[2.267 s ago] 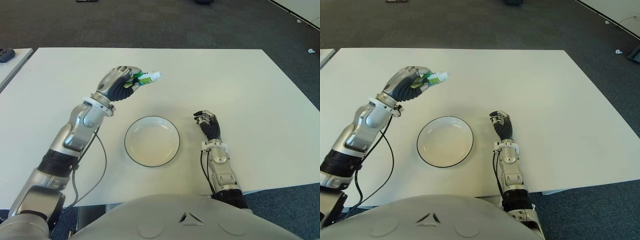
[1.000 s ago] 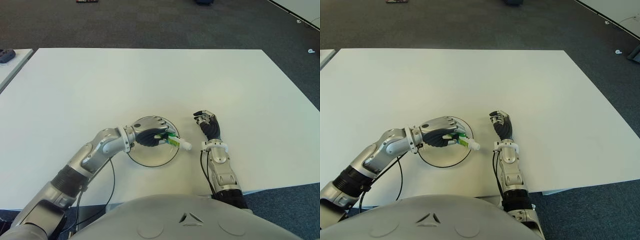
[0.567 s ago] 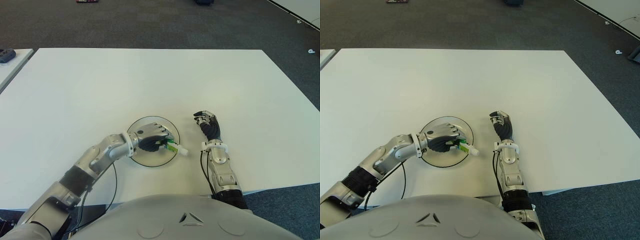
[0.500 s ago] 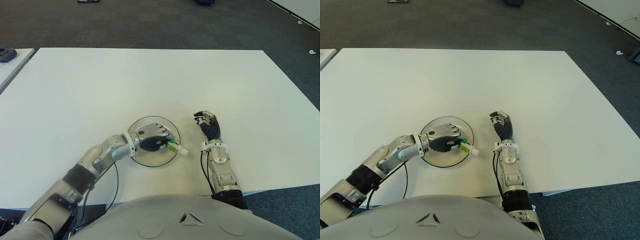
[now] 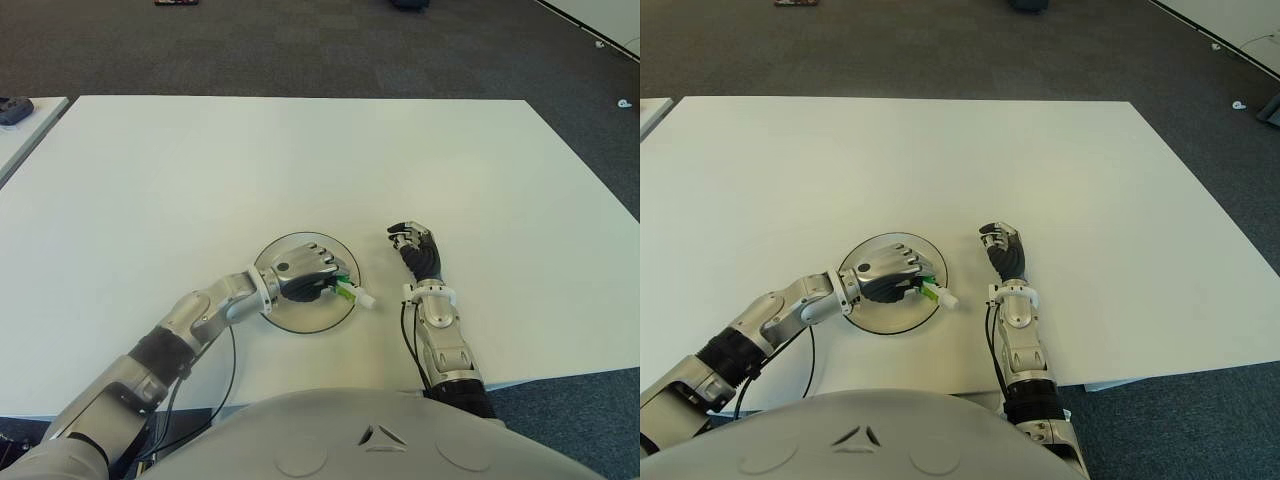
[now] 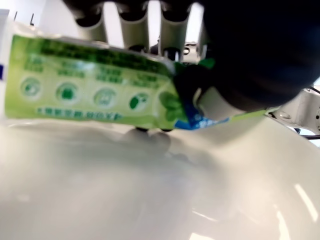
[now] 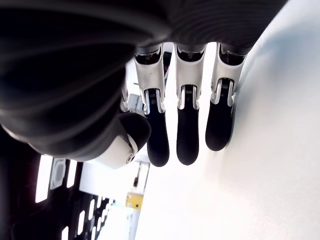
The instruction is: Put the toothpaste on the table into the plate.
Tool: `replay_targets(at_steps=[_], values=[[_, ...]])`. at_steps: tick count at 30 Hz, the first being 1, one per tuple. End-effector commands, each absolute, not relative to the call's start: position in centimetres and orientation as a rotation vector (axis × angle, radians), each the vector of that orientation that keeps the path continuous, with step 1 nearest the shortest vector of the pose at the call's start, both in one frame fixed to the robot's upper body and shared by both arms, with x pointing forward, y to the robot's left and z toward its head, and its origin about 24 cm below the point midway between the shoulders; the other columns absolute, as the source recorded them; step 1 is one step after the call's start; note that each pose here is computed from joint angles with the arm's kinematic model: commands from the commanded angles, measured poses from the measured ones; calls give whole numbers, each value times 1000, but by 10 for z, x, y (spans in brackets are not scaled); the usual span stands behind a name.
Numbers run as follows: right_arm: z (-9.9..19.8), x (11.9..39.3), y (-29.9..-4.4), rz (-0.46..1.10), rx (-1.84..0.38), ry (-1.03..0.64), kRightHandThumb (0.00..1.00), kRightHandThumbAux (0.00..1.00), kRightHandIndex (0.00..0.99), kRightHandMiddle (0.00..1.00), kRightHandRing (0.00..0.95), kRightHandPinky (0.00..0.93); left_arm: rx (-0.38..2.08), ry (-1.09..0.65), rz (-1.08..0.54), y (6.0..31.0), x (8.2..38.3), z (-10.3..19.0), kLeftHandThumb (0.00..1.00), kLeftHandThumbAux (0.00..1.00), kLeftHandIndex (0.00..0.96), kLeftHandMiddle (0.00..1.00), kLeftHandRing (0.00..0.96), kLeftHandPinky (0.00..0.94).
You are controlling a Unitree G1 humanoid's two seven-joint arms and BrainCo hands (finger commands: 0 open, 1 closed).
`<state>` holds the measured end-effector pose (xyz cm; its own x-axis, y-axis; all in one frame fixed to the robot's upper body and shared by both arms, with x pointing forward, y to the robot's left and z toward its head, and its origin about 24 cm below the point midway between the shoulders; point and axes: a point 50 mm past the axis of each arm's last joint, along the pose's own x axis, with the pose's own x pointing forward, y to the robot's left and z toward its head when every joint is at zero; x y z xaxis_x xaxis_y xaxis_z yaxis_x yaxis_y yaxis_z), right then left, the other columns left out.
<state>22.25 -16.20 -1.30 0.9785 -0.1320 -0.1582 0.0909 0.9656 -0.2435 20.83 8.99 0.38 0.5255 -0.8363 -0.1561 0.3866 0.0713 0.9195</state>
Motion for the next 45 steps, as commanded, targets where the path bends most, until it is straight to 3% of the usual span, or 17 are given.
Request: replay_targets(at_steps=[1,7,14,18,19,22,24,28,34,45], values=[[-16,223,-162,-116,-231,189,713,732,418,415,394,407,1243,-460,-979,96,207,-7,710,711,434,797,813,832],[-16,223,-162,-115,-241,186,713,733,418,414,393,404,1288,-544,-913,99,208,-5,709,709,433,789,806,824],[-16,223,-162,-114,-248,185,713,733,418,411,390,399,1279,-594,-850,101,214,12,709,704,430,717,745,745],[-16,224,-162,-112,-250,182,713,733,419,411,389,399,1231,-567,-823,100,214,15,700,705,421,513,579,590],[-16,224,-162,-112,-250,181,713,733,419,411,388,397,1232,-565,-825,100,214,16,589,662,329,414,479,505],[-15,224,-162,-111,-250,181,713,733,419,410,387,397,1257,-566,-844,100,216,21,421,593,185,249,307,361],[-15,224,-162,-111,-251,182,712,733,419,409,386,398,1290,-568,-858,100,217,23,362,564,130,180,234,301],[-15,224,-162,-113,-249,186,713,732,419,409,387,402,1380,-582,-860,102,219,27,276,480,27,37,55,83],[-15,224,-162,-114,-246,184,714,732,419,410,388,400,1443,-595,-838,105,221,31,257,375,2,3,5,8],[-15,224,-163,-110,-253,177,714,733,418,414,393,401,1470,-618,-810,111,227,37,238,266,0,0,0,0]])
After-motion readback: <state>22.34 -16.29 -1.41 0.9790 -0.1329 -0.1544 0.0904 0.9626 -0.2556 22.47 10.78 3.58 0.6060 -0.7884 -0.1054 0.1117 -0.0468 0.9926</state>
